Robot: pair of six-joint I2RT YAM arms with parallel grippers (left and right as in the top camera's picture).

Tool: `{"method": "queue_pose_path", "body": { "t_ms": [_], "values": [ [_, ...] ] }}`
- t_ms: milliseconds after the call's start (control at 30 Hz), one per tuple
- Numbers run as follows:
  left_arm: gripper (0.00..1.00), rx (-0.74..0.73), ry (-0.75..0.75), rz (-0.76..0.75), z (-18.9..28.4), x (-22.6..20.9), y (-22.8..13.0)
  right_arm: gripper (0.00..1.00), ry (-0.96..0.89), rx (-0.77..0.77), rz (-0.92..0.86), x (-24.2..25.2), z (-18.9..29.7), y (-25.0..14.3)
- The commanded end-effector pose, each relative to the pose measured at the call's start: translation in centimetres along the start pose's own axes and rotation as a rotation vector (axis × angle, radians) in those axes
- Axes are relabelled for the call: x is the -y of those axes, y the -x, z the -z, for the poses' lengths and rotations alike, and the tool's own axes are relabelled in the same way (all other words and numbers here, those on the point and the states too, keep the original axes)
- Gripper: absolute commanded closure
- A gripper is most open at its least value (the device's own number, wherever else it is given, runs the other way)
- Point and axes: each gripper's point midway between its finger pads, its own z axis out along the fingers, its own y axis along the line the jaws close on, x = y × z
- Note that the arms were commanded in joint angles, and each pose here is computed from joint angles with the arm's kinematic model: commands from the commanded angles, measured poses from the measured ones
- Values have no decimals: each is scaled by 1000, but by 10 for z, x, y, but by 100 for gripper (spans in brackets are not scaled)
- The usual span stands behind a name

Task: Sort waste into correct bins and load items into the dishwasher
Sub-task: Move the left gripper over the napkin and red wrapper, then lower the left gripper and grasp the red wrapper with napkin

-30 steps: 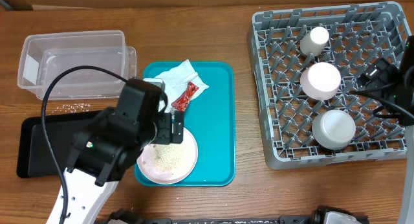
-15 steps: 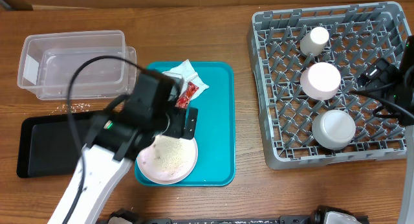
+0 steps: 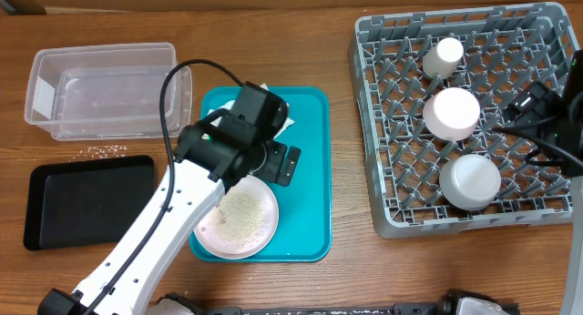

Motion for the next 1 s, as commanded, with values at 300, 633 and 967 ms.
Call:
{"method": "queue_pose_path", "body": {
  "t_ms": [300, 633, 967],
  "values": [
    [0, 115, 223, -34, -11, -38, 40, 0, 7, 20, -9, -1, 4, 6],
    [0, -62, 252, -110, -83, -53, 25, 0, 7, 20, -9, -1, 4, 6],
    [19, -187, 254, -121, -124, -56, 3, 0, 7, 20, -9, -1, 4, 6]
  ]
}}
